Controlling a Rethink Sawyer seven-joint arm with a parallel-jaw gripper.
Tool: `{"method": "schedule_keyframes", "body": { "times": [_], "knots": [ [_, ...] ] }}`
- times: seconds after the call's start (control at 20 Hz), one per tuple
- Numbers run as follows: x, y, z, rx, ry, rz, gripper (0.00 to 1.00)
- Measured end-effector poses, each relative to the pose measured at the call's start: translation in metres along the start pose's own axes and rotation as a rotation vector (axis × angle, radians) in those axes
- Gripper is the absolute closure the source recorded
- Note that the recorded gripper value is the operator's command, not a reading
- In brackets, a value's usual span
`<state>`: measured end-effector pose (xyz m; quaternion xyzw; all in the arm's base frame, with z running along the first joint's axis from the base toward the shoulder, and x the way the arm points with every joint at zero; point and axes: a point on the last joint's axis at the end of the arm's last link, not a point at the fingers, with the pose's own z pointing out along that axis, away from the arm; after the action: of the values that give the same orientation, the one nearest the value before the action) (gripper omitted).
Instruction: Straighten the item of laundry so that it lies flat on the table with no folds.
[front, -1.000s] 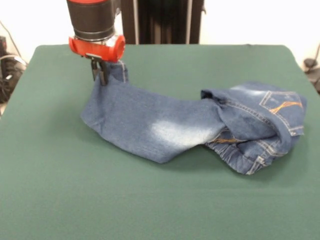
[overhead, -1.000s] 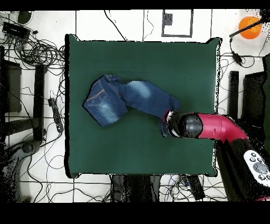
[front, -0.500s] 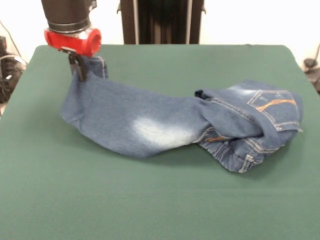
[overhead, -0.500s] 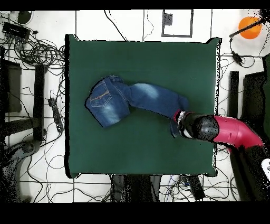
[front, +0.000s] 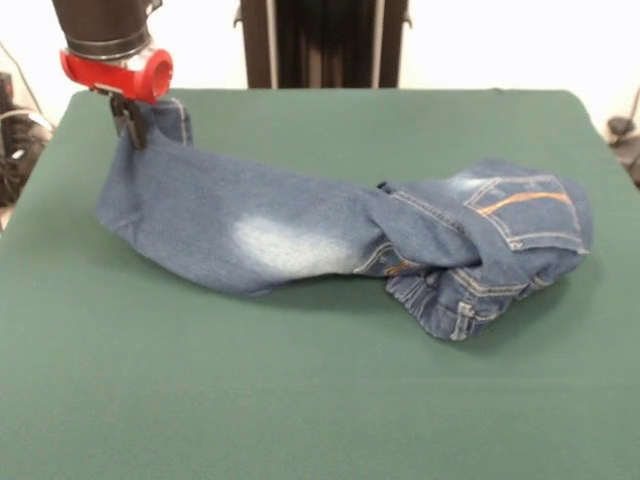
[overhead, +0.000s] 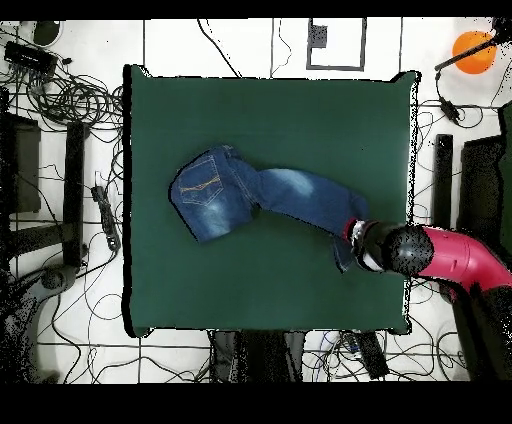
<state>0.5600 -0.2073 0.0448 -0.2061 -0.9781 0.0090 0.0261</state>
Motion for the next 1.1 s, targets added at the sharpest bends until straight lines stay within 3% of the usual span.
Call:
{"method": "schedule_keyframes", "body": {
  "times": [0.5, 1.1],
  "knots": [
    [0.0023, 0.0051, 0.0005, 0.016, 0.013, -0.104, 1.0],
    [0.0051, 0.0014, -0.0023, 0.039, 0.058, -0.115, 1.0]
  ]
}}
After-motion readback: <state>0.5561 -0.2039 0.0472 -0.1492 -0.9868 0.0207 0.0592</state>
